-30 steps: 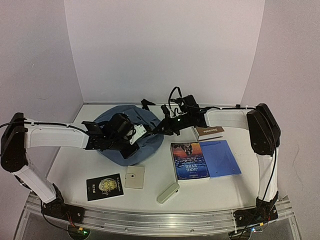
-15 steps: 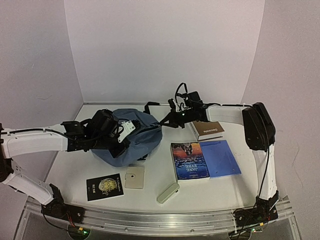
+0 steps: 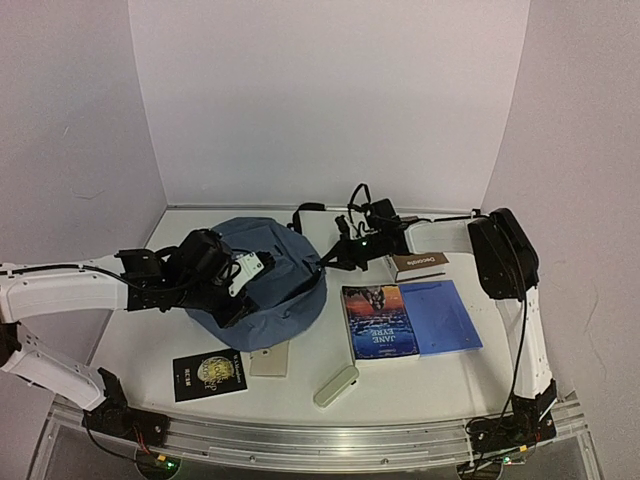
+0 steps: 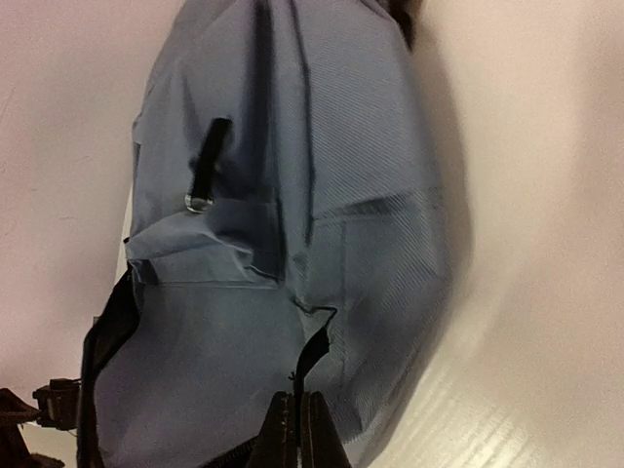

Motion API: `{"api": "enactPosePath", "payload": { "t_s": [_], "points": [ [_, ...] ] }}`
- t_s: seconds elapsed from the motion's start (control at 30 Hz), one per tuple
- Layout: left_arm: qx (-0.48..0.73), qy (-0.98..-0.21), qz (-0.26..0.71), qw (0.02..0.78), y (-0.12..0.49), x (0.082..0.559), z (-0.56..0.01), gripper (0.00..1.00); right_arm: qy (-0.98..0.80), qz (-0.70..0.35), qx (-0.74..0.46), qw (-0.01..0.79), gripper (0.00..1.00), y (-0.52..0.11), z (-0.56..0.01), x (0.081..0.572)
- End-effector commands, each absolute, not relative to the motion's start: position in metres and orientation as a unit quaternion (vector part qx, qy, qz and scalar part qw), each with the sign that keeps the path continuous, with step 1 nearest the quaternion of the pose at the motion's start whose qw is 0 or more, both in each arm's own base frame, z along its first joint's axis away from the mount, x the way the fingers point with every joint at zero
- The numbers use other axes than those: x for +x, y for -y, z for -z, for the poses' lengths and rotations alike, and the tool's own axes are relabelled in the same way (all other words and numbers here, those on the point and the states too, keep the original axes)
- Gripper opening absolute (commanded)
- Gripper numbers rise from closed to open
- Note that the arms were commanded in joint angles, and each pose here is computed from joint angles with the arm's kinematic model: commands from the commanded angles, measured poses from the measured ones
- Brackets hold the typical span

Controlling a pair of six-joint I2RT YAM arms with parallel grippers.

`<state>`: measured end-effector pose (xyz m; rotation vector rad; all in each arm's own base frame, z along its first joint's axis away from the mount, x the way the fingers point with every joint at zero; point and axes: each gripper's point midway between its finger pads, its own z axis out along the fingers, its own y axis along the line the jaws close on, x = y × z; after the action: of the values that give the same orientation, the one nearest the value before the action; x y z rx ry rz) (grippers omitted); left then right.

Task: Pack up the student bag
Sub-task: Unzip the student bag at the center of the board.

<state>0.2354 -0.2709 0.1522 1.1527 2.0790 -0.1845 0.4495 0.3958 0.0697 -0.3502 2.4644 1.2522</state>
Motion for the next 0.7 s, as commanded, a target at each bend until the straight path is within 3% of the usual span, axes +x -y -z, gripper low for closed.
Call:
{"api": "enactPosePath", "payload": {
  "t_s": [0.0,0.2,0.67],
  "points": [
    [0.398,-0.814,0.115,0.407,0.286,0.243,-0.18,0.67,-0.852,-0.463,-0.116,0.217,0.0,-0.391,-0.117,0.449],
    [0.376,-0.824,0.154,0.394,0.327,0.262,-0.189,0.77,-0.846,-0.475,-0.137,0.2,0.0,-0.408,-0.124,0.423],
    [0.349,-0.852,0.152,0.36,0.376,0.3,-0.156,0.74,-0.831,-0.501,-0.143,0.195,0.0,-0.432,-0.151,0.409]
  ]
}}
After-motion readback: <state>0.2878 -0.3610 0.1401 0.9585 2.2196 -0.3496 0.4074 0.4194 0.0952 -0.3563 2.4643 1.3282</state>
